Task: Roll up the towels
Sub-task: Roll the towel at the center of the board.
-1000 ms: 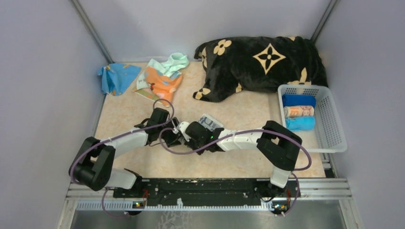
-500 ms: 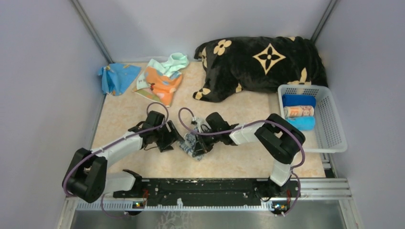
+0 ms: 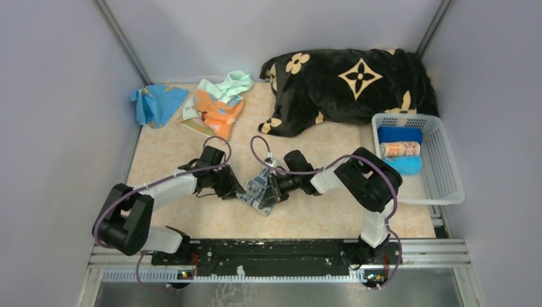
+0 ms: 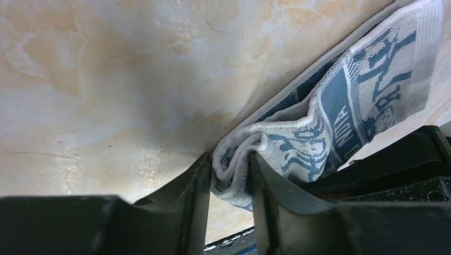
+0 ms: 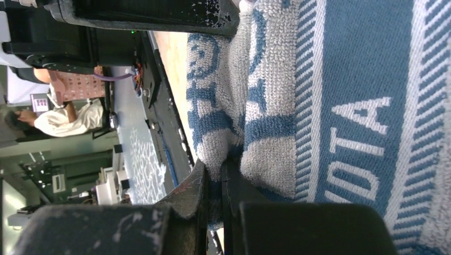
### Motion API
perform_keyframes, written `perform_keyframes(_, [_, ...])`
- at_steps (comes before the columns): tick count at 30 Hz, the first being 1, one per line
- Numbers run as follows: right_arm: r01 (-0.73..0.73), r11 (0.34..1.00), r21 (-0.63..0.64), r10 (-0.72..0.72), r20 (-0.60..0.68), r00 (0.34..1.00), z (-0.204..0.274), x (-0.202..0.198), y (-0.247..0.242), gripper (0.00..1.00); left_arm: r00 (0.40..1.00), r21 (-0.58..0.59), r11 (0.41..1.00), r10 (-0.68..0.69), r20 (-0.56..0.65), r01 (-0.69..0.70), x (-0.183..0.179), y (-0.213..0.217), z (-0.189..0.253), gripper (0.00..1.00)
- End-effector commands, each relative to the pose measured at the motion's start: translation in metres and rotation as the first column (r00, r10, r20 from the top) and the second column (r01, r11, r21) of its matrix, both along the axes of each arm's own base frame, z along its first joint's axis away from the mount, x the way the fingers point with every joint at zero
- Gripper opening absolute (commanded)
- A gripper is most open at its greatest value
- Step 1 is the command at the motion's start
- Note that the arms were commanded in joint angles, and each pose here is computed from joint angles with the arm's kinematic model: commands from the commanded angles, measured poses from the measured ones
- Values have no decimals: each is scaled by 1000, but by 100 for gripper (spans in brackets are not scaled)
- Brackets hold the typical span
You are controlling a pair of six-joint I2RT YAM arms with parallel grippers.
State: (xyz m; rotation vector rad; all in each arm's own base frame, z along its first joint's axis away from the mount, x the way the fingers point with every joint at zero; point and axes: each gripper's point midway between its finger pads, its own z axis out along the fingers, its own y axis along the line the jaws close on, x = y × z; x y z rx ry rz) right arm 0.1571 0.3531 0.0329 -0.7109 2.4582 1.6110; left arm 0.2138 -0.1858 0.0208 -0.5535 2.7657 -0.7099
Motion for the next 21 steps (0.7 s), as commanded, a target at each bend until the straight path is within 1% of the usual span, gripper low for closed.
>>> perform_keyframes(1, [42, 999, 31, -40, -65, 997, 3, 3, 3, 2, 997, 104, 994, -23, -69, 30, -16, 18, -26, 34])
perform_keyframes(3, [66, 997, 34, -62, -105, 993, 4, 4, 2, 1, 998, 119, 993, -19, -62, 26, -12, 19, -24, 35])
perform_keyframes(4, [82, 996, 36, -78, -122, 990, 3, 6, 1, 2, 999, 123, 992, -9, -46, 14, -9, 20, -20, 42])
perform_keyframes(5, [97, 995, 38, -91, -139, 986, 3, 7, -1, 2, 1000, 124, 992, 3, -22, 0, -6, 21, -14, 51])
perform_keyframes(6, [113, 993, 41, -105, -156, 982, 3, 9, -2, 2, 1000, 126, 992, 17, 1, -17, -3, 23, -9, 58])
perform_keyframes(9, [153, 986, 61, -136, -212, 968, 3, 13, -6, 1, 996, 117, 991, 50, 78, -59, 2, 28, 10, 70])
perform_keyframes(11, [162, 983, 91, -136, -243, 961, 5, 15, -6, 1, 991, 88, 994, 56, 124, -67, 2, 28, 22, 77])
perform_keyframes(14, [170, 978, 123, -128, -295, 947, 6, 14, -5, 1, 990, 19, 999, 32, 136, -35, -9, 21, 25, 80])
perform_keyframes(18, [183, 968, 170, -112, -361, 926, 8, 14, -4, 1, 991, -125, 992, -16, 137, 33, -22, 0, 28, 81])
perform_keyframes(21, [210, 959, 192, -119, -402, 908, 8, 15, -5, 0, 984, -184, 982, -20, 175, 53, -21, -8, 31, 81])
